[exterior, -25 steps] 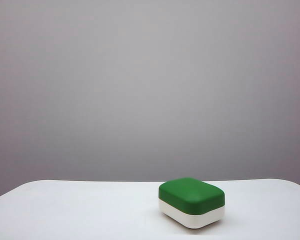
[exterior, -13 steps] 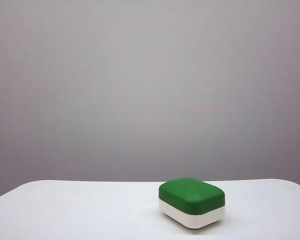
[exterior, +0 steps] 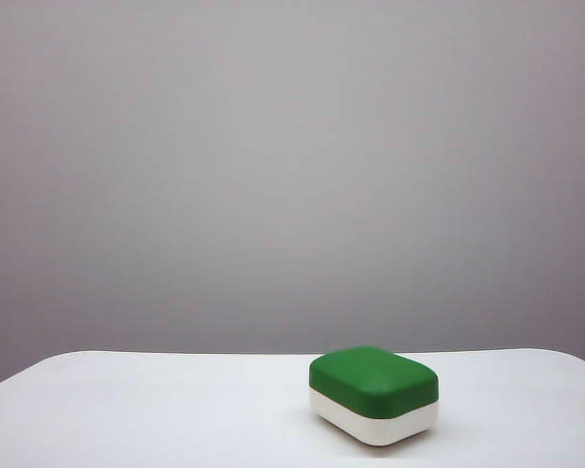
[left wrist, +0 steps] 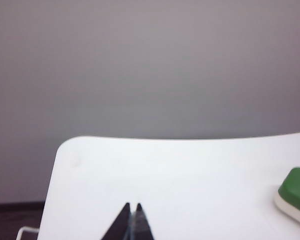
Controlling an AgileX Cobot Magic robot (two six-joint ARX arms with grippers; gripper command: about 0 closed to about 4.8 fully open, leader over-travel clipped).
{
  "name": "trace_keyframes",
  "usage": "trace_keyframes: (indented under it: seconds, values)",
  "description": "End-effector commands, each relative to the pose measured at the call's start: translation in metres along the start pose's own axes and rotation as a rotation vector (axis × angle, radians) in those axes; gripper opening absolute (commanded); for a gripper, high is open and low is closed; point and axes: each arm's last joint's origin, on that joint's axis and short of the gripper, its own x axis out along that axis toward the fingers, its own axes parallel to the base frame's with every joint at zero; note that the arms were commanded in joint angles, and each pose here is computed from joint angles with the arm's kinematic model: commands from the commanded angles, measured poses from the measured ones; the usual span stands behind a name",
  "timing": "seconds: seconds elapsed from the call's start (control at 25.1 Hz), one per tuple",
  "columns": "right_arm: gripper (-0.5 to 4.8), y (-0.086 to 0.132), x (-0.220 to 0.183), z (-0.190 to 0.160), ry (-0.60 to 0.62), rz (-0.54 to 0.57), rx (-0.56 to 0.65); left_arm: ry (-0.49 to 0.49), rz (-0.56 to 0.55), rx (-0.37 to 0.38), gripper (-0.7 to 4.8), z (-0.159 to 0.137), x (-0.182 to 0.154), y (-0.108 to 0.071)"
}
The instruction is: Pick up the foam mahjong on the table and turn it over.
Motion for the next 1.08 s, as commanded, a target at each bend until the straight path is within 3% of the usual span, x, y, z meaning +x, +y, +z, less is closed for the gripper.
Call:
trace_keyframes:
  seconds: [0.04, 0.28, 1.08]
  values:
    - [-0.01, -0.0005, 0.0006, -0.0041, 0.028, 0.001, 0.005, 0.019, 0.032, -0.003, -0.05, -0.0013, -0.0003, 0.0012]
    - [0.00, -0.0009, 0.0009, -0.0075, 0.065, -0.004, 0.034, 0.111, 0.128, -0.011, -0.05, -0.0105, -0.0012, 0.0042]
    - [0.00, -0.0008, 0.0008, -0.0068, 0.057, -0.004, 0.034, 0.108, 0.141, -0.010, -0.05, -0.0101, -0.0011, 0.0046]
